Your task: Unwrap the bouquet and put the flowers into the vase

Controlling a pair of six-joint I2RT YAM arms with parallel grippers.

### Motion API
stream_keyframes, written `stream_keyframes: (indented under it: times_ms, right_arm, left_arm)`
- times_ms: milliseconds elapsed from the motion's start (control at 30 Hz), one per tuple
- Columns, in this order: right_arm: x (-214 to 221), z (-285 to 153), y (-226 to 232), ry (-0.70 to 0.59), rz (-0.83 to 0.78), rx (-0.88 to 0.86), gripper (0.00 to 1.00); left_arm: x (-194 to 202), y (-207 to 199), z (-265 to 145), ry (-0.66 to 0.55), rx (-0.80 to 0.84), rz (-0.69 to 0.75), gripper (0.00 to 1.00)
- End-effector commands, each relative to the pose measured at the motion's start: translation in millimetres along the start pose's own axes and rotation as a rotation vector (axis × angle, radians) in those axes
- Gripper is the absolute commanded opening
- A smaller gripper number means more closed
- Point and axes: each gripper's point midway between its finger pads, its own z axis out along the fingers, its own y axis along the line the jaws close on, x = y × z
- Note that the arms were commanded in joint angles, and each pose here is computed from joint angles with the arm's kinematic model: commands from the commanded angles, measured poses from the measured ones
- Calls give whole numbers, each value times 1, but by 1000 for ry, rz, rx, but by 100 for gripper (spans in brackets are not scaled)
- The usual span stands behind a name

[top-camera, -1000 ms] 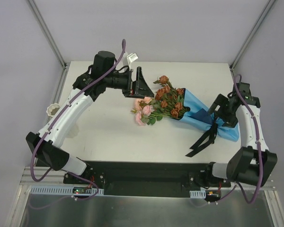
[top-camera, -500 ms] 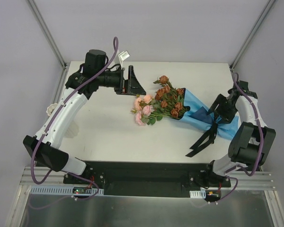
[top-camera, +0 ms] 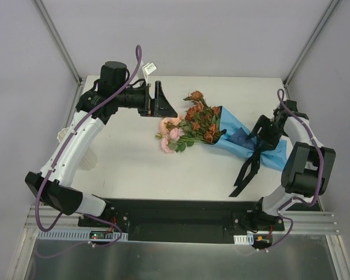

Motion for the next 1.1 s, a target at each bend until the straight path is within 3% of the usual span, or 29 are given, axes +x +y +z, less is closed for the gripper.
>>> stream_keyframes:
  times_ms: [0,167,267,467,633,933,1000,1067]
  right_arm:
    - [23,4,65,44,-47,-174,73]
    - [55,-6,138,75,-110,-278,75]
    - [60,-16,150,62,-126,-293,77]
    - [70,-44,129,35,-295,-228,79]
    - [104,-63,109,42,-449,-221,79]
    - [171,-29,70,134,-516,-138,70]
    - [177,-18,68,156,-521,-112,70]
    - [182,-4,67,160,-549,-74,71]
  left_arm:
    - [-2,1,-2,-10,-9,-12,88]
    - [-2,9,2,-7,-29,-40,85]
    - [1,14,4,-2,-42,-55,83]
    - [18,30,9,29,-73,-100,76]
    - [30,36,21,63,-97,-92,73]
    - [65,36,84,241,-94,-38,73]
    - [65,42,99,256,-107,-79,79]
    - [66,57,120,278,-123,-160,79]
